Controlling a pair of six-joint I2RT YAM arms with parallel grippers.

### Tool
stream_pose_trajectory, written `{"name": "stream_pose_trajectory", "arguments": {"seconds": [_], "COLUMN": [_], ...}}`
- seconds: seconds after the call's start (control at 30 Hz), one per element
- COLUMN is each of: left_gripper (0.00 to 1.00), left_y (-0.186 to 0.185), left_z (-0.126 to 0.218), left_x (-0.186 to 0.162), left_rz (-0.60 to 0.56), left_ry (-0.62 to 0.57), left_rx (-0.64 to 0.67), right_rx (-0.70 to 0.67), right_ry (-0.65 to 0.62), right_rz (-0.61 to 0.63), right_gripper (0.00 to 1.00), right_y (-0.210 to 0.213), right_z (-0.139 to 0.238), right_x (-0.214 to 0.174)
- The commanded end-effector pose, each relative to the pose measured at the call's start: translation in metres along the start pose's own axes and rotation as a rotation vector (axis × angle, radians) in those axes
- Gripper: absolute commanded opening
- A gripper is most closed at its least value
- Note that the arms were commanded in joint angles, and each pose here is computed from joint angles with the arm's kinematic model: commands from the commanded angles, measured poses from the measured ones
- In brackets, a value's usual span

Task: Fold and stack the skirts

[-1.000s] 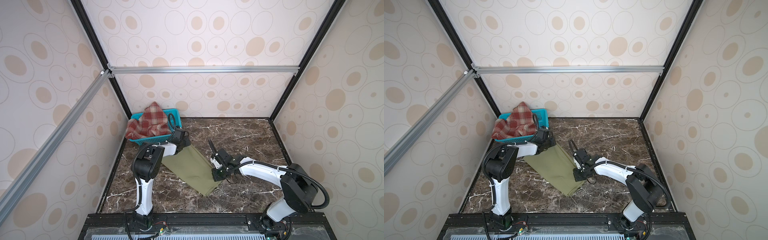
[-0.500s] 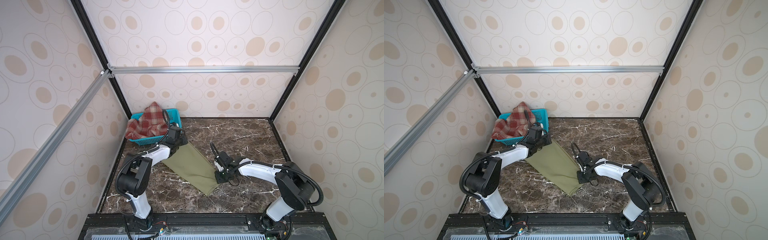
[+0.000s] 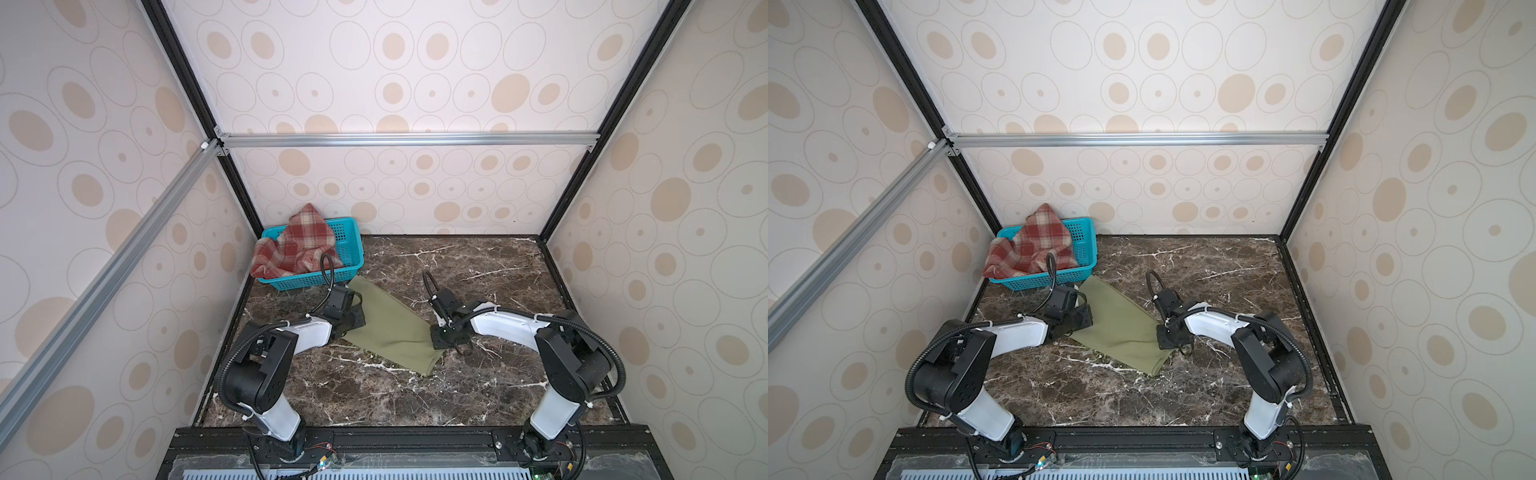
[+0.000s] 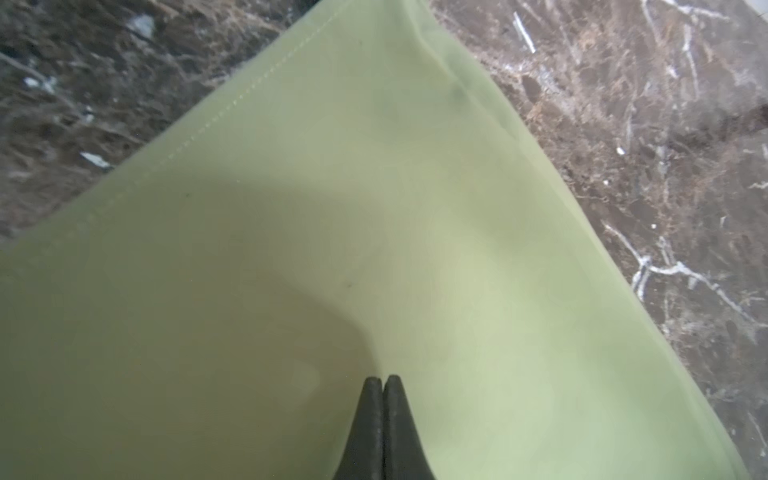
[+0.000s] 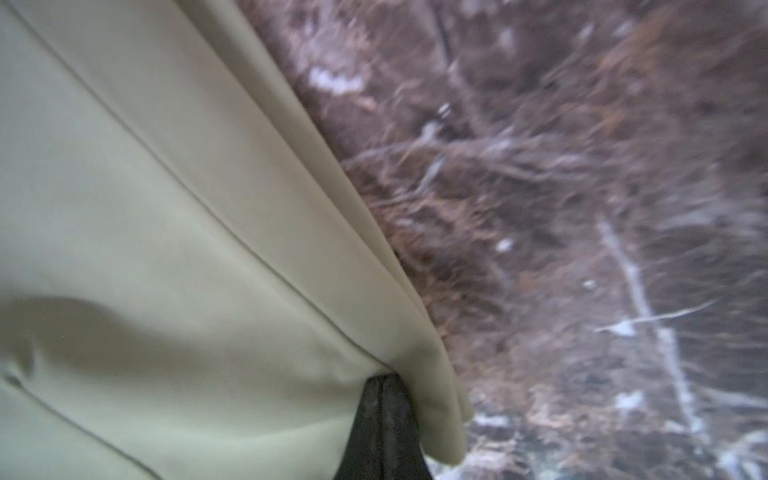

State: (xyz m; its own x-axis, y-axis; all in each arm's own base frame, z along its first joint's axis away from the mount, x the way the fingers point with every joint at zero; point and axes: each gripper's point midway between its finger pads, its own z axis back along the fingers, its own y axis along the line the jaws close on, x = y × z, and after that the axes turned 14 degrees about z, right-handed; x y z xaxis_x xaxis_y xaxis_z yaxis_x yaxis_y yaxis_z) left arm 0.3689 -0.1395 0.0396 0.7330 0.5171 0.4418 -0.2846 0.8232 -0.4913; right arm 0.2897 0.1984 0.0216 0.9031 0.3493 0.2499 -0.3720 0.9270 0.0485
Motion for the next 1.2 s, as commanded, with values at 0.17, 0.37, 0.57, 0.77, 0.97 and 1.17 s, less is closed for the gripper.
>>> {"name": "stream_pose_trajectory", "arguments": {"seconds": [0.17, 0.37, 0.57, 0.77, 0.97, 1.17], "left_gripper": [0.00, 0.00, 0.00, 0.00, 0.00, 0.00], "left_y": [-0.010, -0.005, 0.009, 0.021, 0.037, 0.056], "left_z": [0.019, 0.008, -0.004, -0.009, -0.006, 0.007], "left_x": [0.017, 0.019, 0.013, 0.003, -0.013, -0.035], "left_rz": [-0.027, -0.052, -0.042, -0.037, -0.018, -0.001], "left_ry": [-0.059, -0.052, -0.033, -0.005, 0.033, 0.078], "left_rx": [-0.014, 0.025, 0.052, 0.079, 0.110, 0.148], "right_rx": [0.059, 0.231, 0.274, 0.219, 0.163, 0.139], "right_ry": [-0.124, -0.097, -0.040, 0.022, 0.040, 0.058], "right_rz": [0.087, 0.074, 0.026, -0.004, -0.026, -0.060], "right_gripper": [0.00, 0.00, 0.00, 0.00, 0.00, 0.00], "right_y": [0.025, 0.073, 0.082, 0.066, 0.046, 0.029], "right_z": [0.037, 0.045, 0.032, 0.020, 0.016, 0.010], "right_x": [0.017, -0.001, -0.029, -0.053, -0.068, -0.072]}}
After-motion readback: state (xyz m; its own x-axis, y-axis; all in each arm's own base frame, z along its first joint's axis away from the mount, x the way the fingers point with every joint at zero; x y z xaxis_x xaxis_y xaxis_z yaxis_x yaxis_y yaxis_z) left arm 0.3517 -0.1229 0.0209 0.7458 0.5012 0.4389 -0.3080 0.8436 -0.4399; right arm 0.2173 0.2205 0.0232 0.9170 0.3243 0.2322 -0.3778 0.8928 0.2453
